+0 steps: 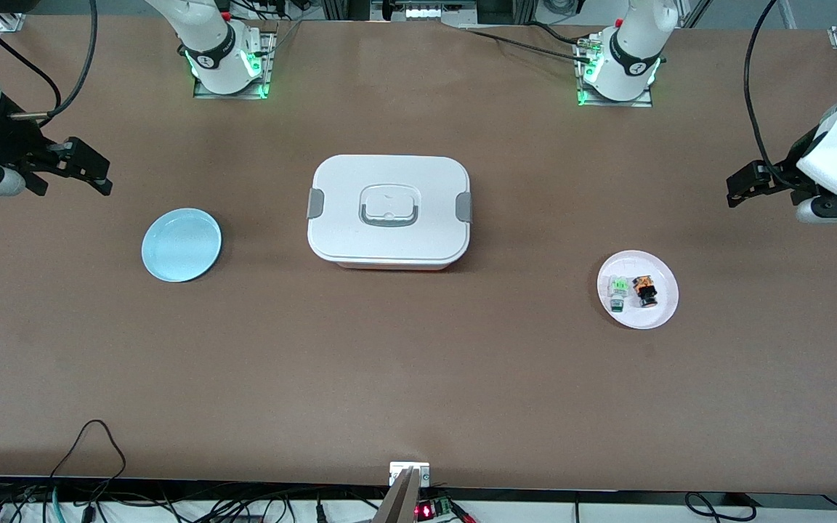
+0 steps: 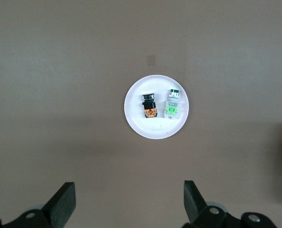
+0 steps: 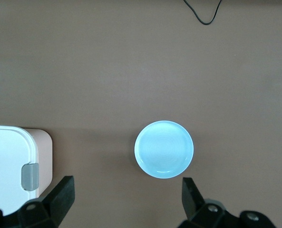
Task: Transfer orange switch to right arm and place
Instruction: 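Move the left gripper over the white plate of switches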
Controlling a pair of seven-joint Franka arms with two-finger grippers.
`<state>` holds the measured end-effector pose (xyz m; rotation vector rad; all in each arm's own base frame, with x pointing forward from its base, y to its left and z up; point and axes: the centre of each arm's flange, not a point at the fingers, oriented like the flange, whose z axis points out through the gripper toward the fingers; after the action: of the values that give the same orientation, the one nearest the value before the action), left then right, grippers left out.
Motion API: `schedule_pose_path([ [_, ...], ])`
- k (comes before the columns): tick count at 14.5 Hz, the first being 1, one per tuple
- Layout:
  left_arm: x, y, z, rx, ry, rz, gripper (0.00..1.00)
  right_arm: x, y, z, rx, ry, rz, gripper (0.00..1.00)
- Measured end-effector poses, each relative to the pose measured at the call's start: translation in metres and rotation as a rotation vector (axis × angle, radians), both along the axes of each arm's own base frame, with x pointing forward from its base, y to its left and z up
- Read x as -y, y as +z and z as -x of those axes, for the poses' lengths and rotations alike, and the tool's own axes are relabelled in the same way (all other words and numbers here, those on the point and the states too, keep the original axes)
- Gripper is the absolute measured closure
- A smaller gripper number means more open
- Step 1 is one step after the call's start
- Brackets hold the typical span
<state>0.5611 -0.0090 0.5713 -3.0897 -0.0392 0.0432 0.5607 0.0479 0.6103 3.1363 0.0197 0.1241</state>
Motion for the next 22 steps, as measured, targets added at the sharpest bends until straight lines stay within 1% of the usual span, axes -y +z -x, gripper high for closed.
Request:
schedule_pose_path([
  [2, 0.000, 0.000, 0.000, -0.001, 0.000, 0.000, 0.00, 0.000, -0.001, 0.001, -0.011, 0.001, 0.003, 0.00],
  [4, -0.003, 0.000, 0.000, -0.001, 0.003, 0.000, 0.00, -0.001, 0.001, 0.003, -0.025, 0.005, 0.022, 0.00],
  [8, -0.005, -0.002, 0.000, -0.009, 0.007, 0.000, 0.00, -0.005, 0.003, 0.002, -0.030, 0.014, 0.040, 0.00],
  [9, -0.005, -0.003, 0.001, -0.021, 0.007, 0.000, 0.00, -0.009, 0.002, 0.001, -0.025, 0.021, 0.041, 0.00],
  [12, 0.000, -0.012, 0.013, -0.128, 0.000, -0.002, 0.00, -0.014, 0.000, -0.002, -0.019, 0.031, 0.043, 0.00],
  [14, 0.013, -0.021, 0.022, -0.219, -0.022, 0.001, 0.00, -0.014, -0.001, -0.003, -0.022, 0.033, 0.044, 0.00],
  [15, 0.021, -0.027, 0.027, -0.272, -0.050, 0.012, 0.00, -0.014, -0.004, -0.004, -0.027, 0.036, 0.044, 0.00],
  [16, 0.027, -0.031, 0.030, -0.311, -0.118, 0.027, 0.00, -0.014, -0.007, -0.005, -0.035, 0.039, 0.045, 0.00],
  [18, 0.032, -0.042, 0.030, -0.359, -0.317, 0.066, 0.00, -0.015, -0.014, -0.009, -0.047, 0.041, 0.045, 0.00],
  [20, 0.031, -0.057, 0.026, -0.388, -0.451, 0.101, 0.00, -0.016, -0.020, -0.010, -0.061, 0.044, 0.046, 0.00],
  [21, 0.031, -0.066, 0.023, -0.384, -0.503, 0.112, 0.00, -0.018, -0.022, -0.009, -0.074, 0.048, 0.047, 0.00],
  [22, 0.031, -0.075, 0.018, -0.366, -0.563, 0.121, 0.00, -0.020, -0.024, -0.009, -0.083, 0.051, 0.048, 0.00],
])
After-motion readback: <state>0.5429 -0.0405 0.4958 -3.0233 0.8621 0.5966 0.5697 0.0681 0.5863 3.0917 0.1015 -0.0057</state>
